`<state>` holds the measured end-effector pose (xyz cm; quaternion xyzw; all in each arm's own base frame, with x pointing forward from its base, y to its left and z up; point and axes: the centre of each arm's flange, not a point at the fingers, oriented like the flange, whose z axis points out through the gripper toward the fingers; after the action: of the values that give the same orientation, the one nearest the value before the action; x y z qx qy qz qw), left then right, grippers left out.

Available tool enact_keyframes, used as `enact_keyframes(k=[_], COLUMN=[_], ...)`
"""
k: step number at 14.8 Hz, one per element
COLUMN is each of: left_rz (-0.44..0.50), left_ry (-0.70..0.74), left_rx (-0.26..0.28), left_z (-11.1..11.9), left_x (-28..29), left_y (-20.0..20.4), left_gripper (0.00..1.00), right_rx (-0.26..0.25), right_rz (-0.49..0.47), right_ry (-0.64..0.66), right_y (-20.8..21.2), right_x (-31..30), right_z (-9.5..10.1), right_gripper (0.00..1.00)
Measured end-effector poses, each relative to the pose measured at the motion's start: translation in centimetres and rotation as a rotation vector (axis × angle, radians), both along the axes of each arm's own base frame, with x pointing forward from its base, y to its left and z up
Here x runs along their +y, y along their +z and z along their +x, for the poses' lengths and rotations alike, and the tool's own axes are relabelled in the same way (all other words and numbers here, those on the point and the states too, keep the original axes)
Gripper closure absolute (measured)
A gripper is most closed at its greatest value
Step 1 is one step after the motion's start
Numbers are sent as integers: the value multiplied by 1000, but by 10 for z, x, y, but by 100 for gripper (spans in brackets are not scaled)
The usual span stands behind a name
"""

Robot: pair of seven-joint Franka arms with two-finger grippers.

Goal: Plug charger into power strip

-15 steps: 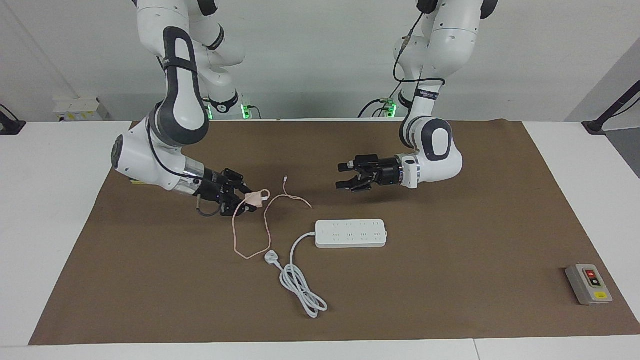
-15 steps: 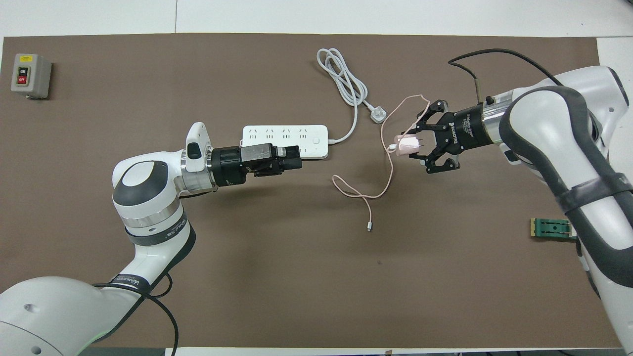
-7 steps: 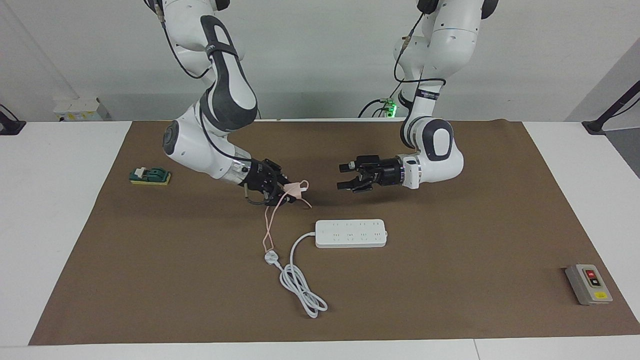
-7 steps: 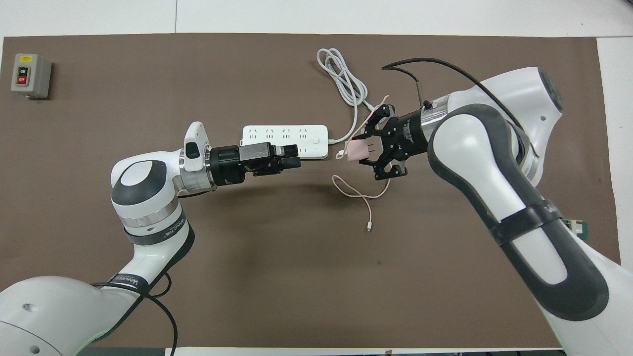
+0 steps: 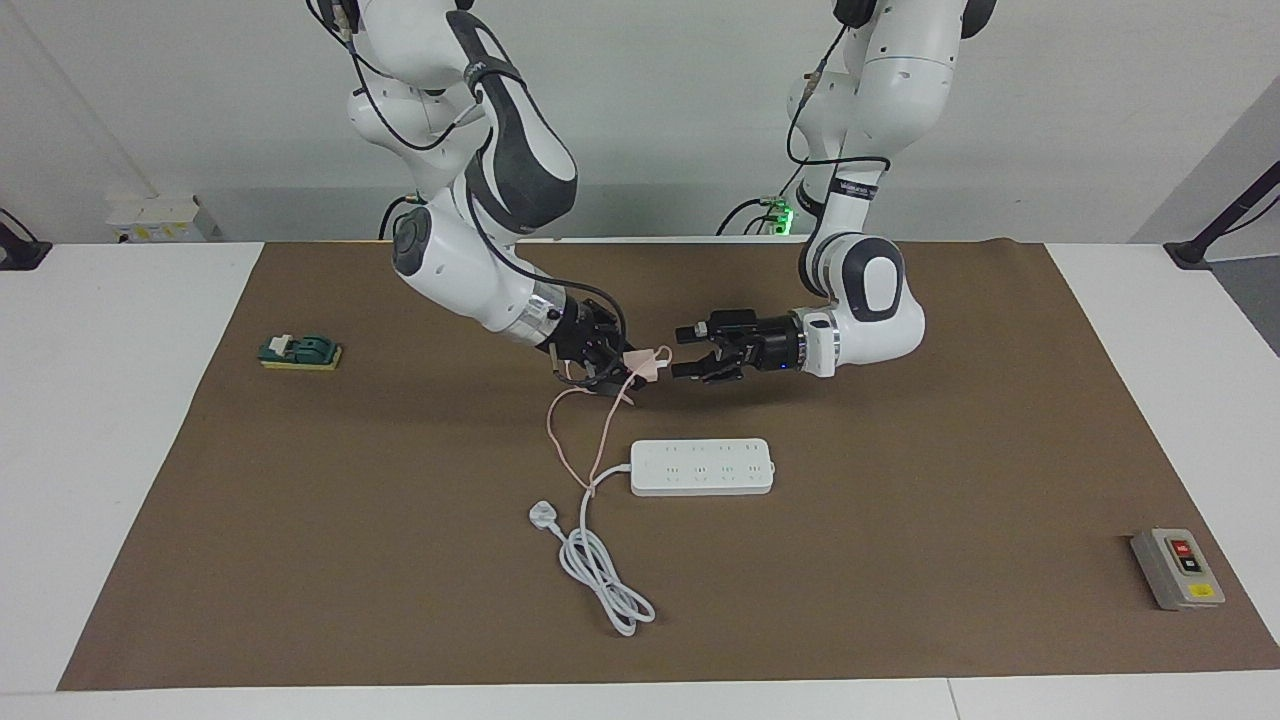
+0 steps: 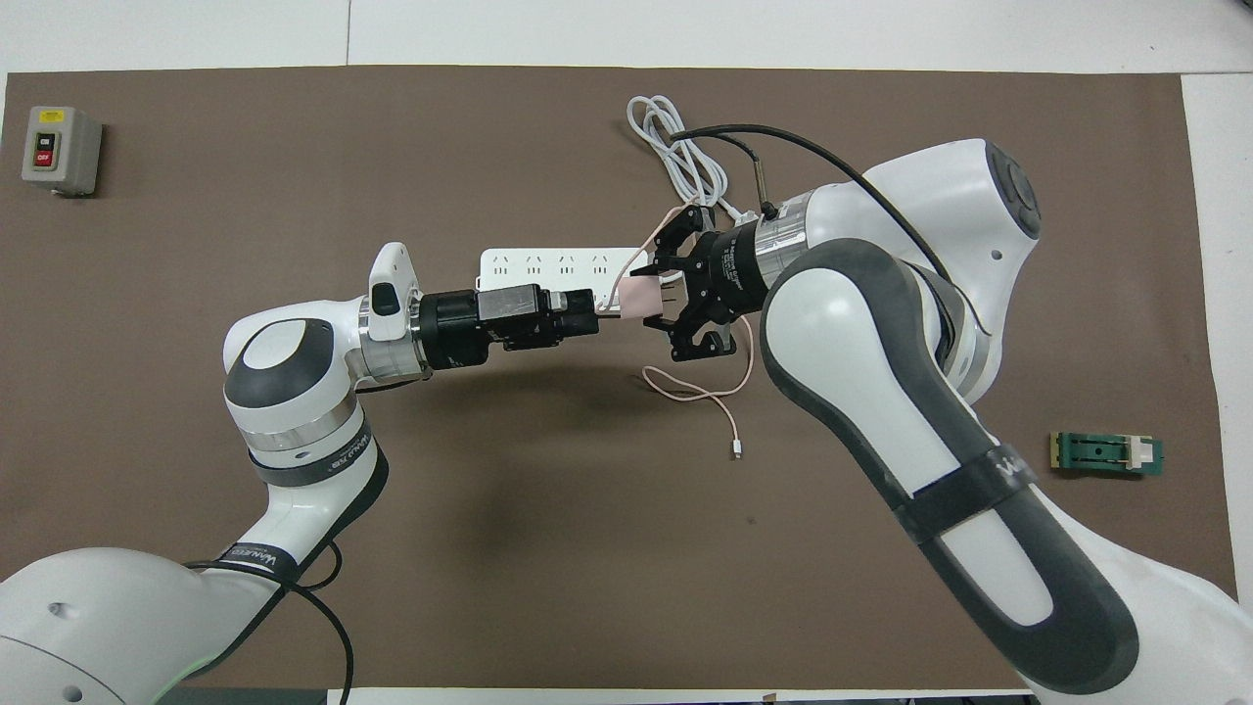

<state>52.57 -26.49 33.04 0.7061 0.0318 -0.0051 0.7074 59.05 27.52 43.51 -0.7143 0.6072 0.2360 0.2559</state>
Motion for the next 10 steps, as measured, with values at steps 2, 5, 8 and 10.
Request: enact_keyframes(k=[2, 5, 8, 10], left_rz=[3, 14, 21, 26], left_ry=[-1, 5, -2, -3], left_rx=[0, 1, 2, 2], left_z=[-1, -1, -4, -5], left_x=[-2, -3, -9, -11], left_y=[0, -2, -3, -4], left_gripper=[0, 0, 0, 0], right_rx=[-11, -32, -25, -24], right_rz=[-2, -8, -12, -13], right_ry=[-6, -19, -16, -17], right_y=[0, -3, -8, -9], right_x=[12, 38, 44, 43], right_z=[-3, -11, -12, -12], right_gripper=[49, 49, 49, 49])
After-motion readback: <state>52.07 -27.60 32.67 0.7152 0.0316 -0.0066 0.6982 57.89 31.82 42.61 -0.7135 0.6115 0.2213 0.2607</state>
